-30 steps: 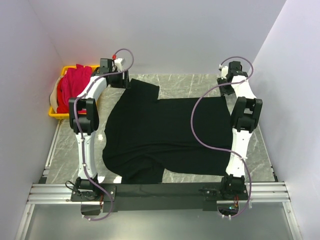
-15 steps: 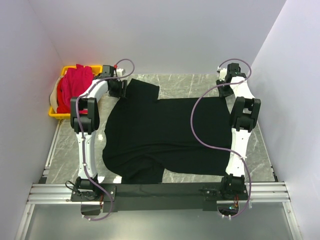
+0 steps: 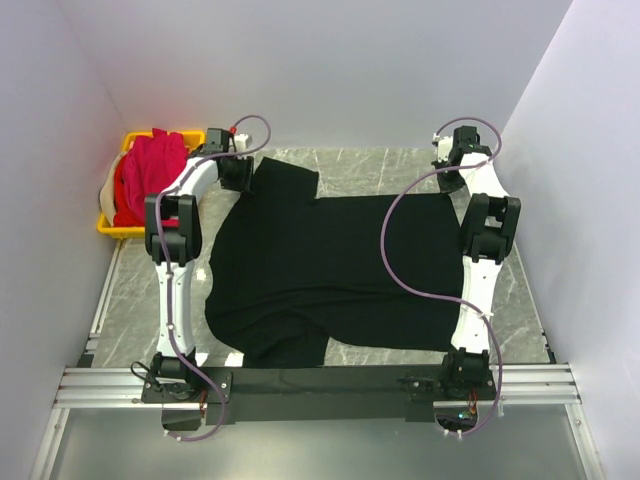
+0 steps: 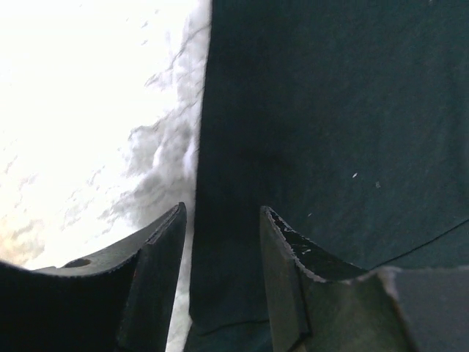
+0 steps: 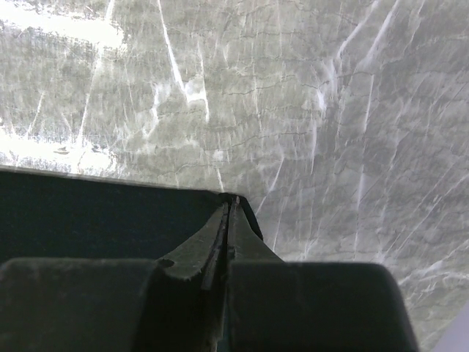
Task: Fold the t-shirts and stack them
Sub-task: Fold the tshirt
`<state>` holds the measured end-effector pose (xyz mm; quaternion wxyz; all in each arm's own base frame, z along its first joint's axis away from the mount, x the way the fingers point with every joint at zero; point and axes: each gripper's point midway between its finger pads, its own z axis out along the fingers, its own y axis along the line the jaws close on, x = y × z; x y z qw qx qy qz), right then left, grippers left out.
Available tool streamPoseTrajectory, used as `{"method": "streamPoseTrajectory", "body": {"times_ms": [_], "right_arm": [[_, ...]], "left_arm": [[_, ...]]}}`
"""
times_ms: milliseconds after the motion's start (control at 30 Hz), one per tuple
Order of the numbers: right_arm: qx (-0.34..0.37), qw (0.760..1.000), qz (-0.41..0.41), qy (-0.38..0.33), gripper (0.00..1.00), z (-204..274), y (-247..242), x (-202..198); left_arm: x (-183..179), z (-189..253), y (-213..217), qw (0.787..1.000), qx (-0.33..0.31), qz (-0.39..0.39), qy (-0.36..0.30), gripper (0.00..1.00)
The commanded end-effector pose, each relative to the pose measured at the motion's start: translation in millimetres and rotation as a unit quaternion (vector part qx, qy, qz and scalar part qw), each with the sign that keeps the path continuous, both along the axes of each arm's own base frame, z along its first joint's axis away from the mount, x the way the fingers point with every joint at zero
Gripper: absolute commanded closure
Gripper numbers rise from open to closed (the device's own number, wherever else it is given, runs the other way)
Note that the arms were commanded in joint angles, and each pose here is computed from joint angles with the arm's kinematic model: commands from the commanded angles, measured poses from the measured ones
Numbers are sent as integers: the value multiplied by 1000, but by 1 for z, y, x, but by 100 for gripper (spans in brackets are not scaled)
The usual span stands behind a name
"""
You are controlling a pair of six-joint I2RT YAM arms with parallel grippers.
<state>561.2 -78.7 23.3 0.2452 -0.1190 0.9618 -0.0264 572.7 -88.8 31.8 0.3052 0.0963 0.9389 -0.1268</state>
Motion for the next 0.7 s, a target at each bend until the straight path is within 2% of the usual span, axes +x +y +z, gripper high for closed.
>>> {"method": "streamPoseTrajectory", "body": {"times_ms": [0,100,133,300,333,367,500,667], "right_arm": [[-6,1000,-3,4,100,-7,-4,1],[-5,1000,-2,2,100,-5,-4,2],[-7,1000,-1,3,100,-5,-4,1],[-9,1000,0,-1,100,-3,-5,2],[-8,1000,-1,-1,100,-3,-4,2],[-9,1000,-3,-4,100,-1,-5,2],[-11,999,-15,-30,100,9,-7,13],[-7,996,-41,-80,100,35,-11,34]], "left_arm": [[-5,-19,-24,999,-17,-36,20,50],[-6,-25,-31,999,-7,-44,20,55],[-6,-26,-32,999,-2,-43,19,62],[4,-36,-20,999,24,-18,24,81],[9,-36,-14,999,26,-9,20,93],[16,-30,-11,1000,22,1,10,99],[43,-6,2,999,7,9,-39,100],[70,37,-3,993,-17,-10,-116,100]]}}
